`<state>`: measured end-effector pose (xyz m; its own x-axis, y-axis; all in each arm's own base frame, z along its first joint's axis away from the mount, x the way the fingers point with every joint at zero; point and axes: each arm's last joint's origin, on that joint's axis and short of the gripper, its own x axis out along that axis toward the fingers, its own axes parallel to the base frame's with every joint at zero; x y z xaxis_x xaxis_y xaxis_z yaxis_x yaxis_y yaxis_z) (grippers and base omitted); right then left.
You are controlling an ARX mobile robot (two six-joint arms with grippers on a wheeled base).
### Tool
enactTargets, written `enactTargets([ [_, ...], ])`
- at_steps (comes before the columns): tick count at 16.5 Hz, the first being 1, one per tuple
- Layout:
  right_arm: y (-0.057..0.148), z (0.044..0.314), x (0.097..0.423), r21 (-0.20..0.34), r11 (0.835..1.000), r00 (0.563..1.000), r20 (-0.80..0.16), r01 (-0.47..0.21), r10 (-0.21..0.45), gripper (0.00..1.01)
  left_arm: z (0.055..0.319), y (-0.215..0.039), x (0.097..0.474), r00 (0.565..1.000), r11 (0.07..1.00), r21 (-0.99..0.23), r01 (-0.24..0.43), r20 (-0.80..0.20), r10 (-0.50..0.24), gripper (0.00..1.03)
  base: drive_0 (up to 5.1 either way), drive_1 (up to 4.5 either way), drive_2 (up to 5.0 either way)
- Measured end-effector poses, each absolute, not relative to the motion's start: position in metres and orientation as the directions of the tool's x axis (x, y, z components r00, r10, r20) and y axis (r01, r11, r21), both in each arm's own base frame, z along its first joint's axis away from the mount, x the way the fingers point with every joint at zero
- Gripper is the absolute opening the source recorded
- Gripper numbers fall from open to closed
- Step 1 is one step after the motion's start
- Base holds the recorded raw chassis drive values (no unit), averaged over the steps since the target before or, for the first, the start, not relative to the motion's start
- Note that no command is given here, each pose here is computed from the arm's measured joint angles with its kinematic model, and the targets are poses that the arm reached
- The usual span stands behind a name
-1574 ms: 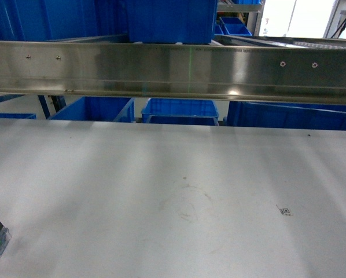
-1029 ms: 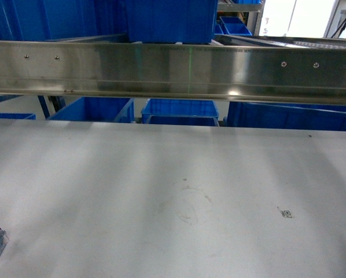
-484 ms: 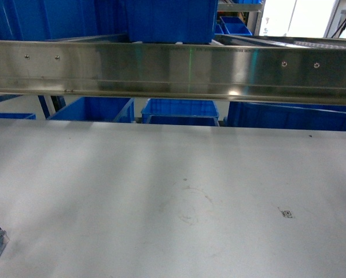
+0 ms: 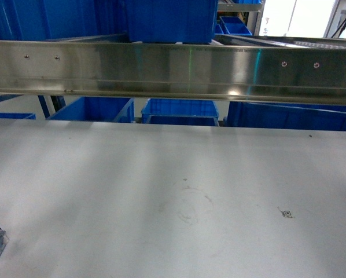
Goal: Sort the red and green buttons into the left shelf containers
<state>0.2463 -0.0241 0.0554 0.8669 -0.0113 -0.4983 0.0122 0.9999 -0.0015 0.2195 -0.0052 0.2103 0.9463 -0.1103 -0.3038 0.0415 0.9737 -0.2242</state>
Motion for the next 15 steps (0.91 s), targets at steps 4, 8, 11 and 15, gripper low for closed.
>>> enactTargets([
  [4,-0.025,0.055,0.249,0.013,1.0,0.879,-0.477,0.024,-0.015,0.27,0.21,-0.005,0.22,0.946,0.974,-0.224,0.041,-0.304,-0.11,0.98,0.0,0.0,0.0],
  [8,-0.009,0.108,0.233,0.129,0.991,0.912,-0.408,0.02,0.035,0.27,0.21,-0.005,0.22,0.946,0.974,-0.224,0.041,-0.304,-0.11,0.98,0.0,0.0,0.0],
  [11,-0.006,0.215,0.217,0.181,0.983,1.0,0.02,-0.007,0.004,0.27,0.21,-0.005,0.22,0.946,0.974,-0.224,0.042,-0.303,-0.11,0.98,0.0,0.0,0.0],
  [15,-0.006,0.196,0.216,0.195,0.981,0.997,-0.074,0.014,0.001,0.27,0.178,0.003,0.225,0.955,0.985,-0.168,-0.036,-0.297,-0.016,0.98,0.0,0.0,0.0],
])
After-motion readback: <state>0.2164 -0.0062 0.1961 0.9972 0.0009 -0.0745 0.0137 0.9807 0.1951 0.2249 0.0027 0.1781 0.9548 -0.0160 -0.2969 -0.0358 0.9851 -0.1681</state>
